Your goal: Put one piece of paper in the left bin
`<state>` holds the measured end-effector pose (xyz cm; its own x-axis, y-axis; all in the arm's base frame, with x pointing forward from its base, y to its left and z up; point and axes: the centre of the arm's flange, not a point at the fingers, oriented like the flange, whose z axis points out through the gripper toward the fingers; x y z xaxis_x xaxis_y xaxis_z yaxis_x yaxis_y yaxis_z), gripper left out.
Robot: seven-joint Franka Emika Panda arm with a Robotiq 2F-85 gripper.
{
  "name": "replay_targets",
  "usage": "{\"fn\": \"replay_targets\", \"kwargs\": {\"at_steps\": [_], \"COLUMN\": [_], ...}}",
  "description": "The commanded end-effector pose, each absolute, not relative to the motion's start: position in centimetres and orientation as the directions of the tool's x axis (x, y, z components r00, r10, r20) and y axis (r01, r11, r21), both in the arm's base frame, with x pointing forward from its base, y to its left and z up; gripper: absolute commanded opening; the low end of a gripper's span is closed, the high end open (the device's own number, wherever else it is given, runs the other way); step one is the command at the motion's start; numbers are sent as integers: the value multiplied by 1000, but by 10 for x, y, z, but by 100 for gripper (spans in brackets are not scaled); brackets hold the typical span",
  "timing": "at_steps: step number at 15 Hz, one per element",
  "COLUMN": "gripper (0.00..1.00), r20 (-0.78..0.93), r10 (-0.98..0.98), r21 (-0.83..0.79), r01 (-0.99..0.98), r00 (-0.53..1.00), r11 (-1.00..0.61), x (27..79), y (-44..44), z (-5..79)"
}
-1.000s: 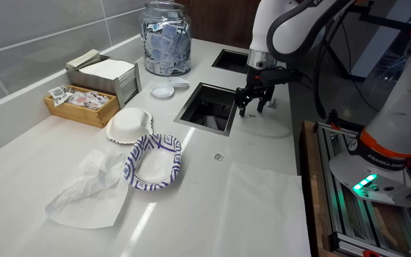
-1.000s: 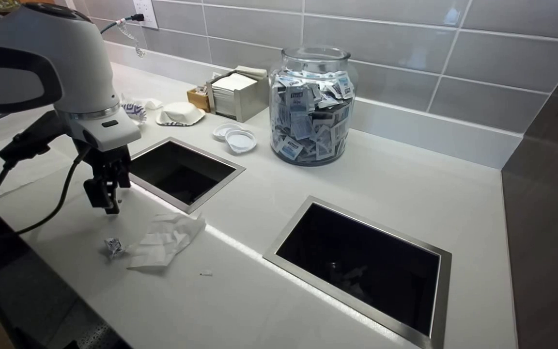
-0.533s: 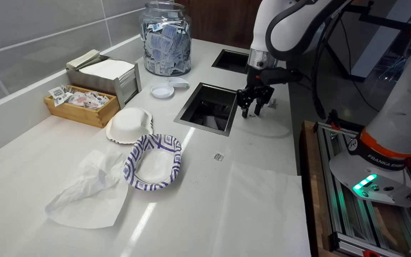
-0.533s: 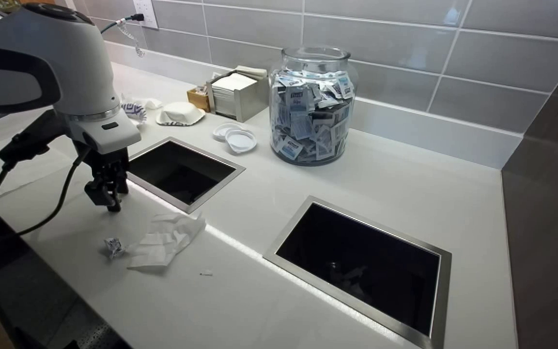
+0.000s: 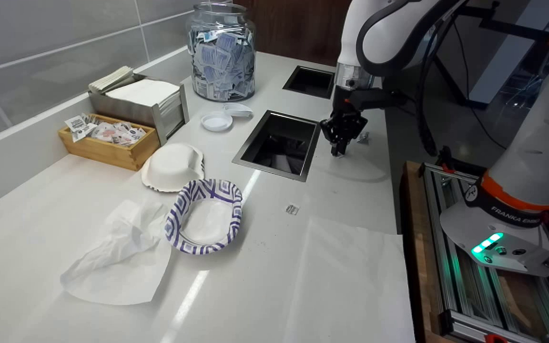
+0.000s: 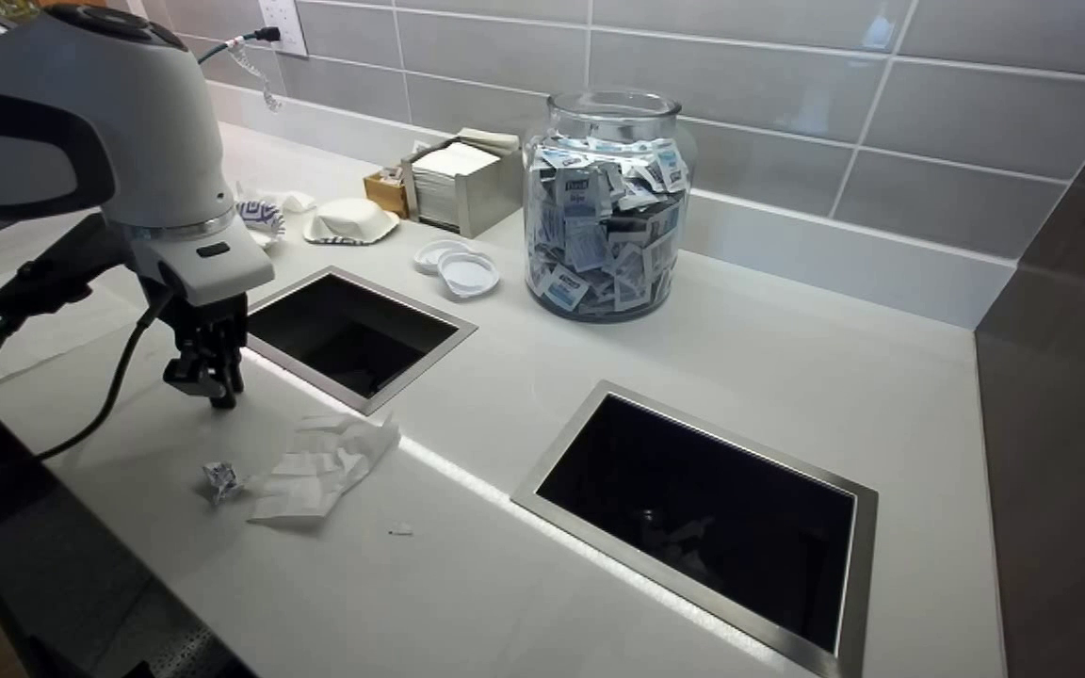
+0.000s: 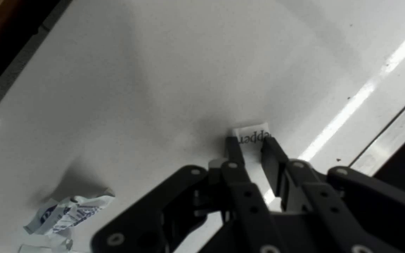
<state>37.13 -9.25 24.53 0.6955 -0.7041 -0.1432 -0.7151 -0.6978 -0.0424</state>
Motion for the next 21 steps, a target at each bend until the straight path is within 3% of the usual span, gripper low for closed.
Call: {"fn": "replay_targets", "kwargs": {"at_steps": [1,2,3,4,5,12,19,21], "gripper": [19,20,27,45,47,98,100,96], "r20": [-171,-171,-170,-168,-166,-162,-160,-161], "r10": [-695,-695,-694,-693,-692,-677,-619,-603], "r21": [-38,-36,-35,-38,-36,-36,-38,-42], "r01": [-709,-709,-708,-707,-706,-690,-632,-616], "r00": [699,698,700,701,702,718,769,781], "r11": [-704,-704,-705,-706,-707,-723,-774,-787], "x": [364,364,364,364,365,367,375,376], "y": [-90,-90,-90,-89,-89,-83,-82,-83], "z": [239,239,241,242,244,246,246,245]}}
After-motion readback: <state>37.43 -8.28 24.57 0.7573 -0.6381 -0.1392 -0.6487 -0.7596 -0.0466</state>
